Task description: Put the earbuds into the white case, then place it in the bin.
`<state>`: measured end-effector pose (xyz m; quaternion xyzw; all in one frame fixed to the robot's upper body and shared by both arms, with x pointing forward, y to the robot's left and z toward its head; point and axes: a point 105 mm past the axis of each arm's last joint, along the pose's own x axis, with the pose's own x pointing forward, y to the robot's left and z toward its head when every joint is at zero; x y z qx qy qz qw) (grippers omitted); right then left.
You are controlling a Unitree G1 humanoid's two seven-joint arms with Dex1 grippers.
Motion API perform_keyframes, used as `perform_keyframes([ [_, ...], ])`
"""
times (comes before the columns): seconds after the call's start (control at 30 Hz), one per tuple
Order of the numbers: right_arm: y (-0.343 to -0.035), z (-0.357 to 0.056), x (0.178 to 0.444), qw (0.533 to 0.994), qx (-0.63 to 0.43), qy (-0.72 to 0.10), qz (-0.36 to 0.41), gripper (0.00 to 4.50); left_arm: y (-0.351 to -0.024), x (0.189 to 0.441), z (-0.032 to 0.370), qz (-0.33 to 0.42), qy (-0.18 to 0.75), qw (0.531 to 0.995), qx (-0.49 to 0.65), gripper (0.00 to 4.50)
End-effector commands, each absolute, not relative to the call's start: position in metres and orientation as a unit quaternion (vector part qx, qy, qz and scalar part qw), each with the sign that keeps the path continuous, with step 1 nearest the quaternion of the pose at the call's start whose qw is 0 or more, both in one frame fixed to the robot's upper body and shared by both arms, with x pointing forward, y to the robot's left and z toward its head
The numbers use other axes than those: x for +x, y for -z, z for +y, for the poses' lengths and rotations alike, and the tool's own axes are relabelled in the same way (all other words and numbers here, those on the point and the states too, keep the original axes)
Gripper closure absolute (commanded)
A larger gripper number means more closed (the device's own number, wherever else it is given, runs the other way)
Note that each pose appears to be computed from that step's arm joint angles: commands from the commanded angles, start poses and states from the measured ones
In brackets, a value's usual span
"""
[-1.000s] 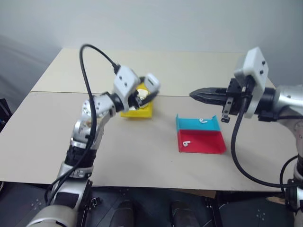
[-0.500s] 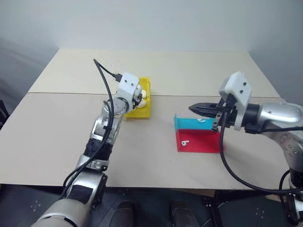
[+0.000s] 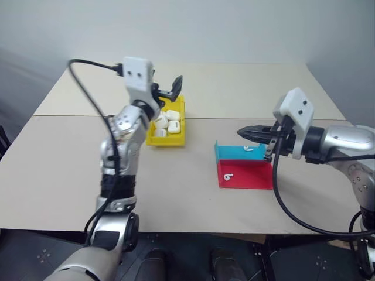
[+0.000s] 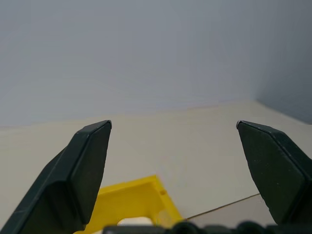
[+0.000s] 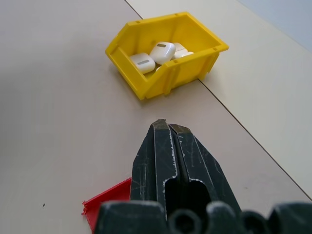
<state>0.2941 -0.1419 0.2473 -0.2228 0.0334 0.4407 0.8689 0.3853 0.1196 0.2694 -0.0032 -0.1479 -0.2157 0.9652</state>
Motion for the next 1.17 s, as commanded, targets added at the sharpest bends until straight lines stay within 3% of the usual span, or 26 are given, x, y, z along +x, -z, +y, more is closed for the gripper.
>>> perform_keyframes([
  [0.03, -0.256, -0.151, 0.283, 0.849, -0.251, -0.464, -0.005, 4.50, -0.275, 0.352, 0.119, -0.166, 0.283, 0.944, 0.025, 0.04],
  [0.23, -0.255, -0.171, 0.264, 0.809, -0.279, -0.513, -0.069, 4.50, -0.253, 0.305, 0.138, -0.130, 0.359, 0.920, 0.088, 0.04],
  [0.63, -0.241, -0.263, 0.245, 0.792, -0.351, -0.500, 0.013, 4.50, -0.207, 0.218, 0.207, 0.022, 0.476, 0.859, 0.187, 0.04],
  [1.17, -0.245, -0.269, 0.236, 0.792, -0.373, -0.482, 0.015, 4.50, -0.207, 0.217, 0.213, 0.036, 0.516, 0.842, 0.154, 0.04],
])
